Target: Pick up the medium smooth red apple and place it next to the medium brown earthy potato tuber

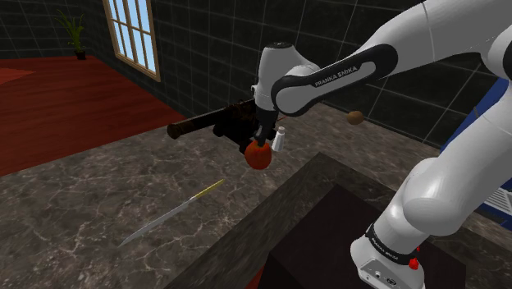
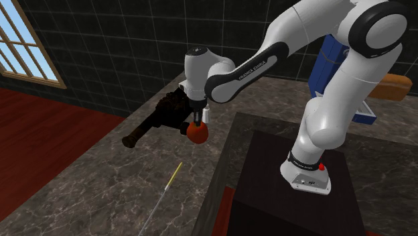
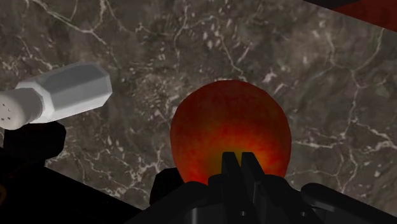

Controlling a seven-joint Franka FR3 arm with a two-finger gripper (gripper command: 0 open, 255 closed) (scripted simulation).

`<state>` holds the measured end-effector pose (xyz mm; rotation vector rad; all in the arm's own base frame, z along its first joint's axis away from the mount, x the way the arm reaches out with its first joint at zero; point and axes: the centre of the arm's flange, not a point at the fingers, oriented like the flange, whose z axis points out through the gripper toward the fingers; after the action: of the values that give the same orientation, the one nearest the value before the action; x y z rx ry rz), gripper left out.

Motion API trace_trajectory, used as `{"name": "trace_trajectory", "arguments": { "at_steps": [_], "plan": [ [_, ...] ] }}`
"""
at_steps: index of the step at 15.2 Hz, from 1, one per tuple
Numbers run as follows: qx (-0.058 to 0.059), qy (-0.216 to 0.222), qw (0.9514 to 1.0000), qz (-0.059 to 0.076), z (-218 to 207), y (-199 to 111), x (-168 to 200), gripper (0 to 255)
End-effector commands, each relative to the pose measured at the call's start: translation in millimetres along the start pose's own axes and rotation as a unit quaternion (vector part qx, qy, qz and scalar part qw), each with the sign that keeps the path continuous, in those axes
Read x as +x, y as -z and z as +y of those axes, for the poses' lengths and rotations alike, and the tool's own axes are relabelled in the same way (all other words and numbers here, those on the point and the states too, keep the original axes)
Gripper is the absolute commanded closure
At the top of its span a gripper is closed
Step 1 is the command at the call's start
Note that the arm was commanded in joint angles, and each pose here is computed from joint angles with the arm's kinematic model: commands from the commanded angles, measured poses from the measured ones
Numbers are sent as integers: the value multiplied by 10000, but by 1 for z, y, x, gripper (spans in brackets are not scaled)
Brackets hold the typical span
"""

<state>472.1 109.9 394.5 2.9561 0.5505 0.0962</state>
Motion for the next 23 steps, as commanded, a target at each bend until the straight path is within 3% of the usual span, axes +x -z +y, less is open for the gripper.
{"name": "trace_trajectory", "arguments": {
  "at_steps": [1, 23],
  "plan": [
    [1, 0, 10000, -5, 0, 0, 0, 255],
    [1, 0, 10000, -4, 16, 109, 4, 255]
  ]
}}
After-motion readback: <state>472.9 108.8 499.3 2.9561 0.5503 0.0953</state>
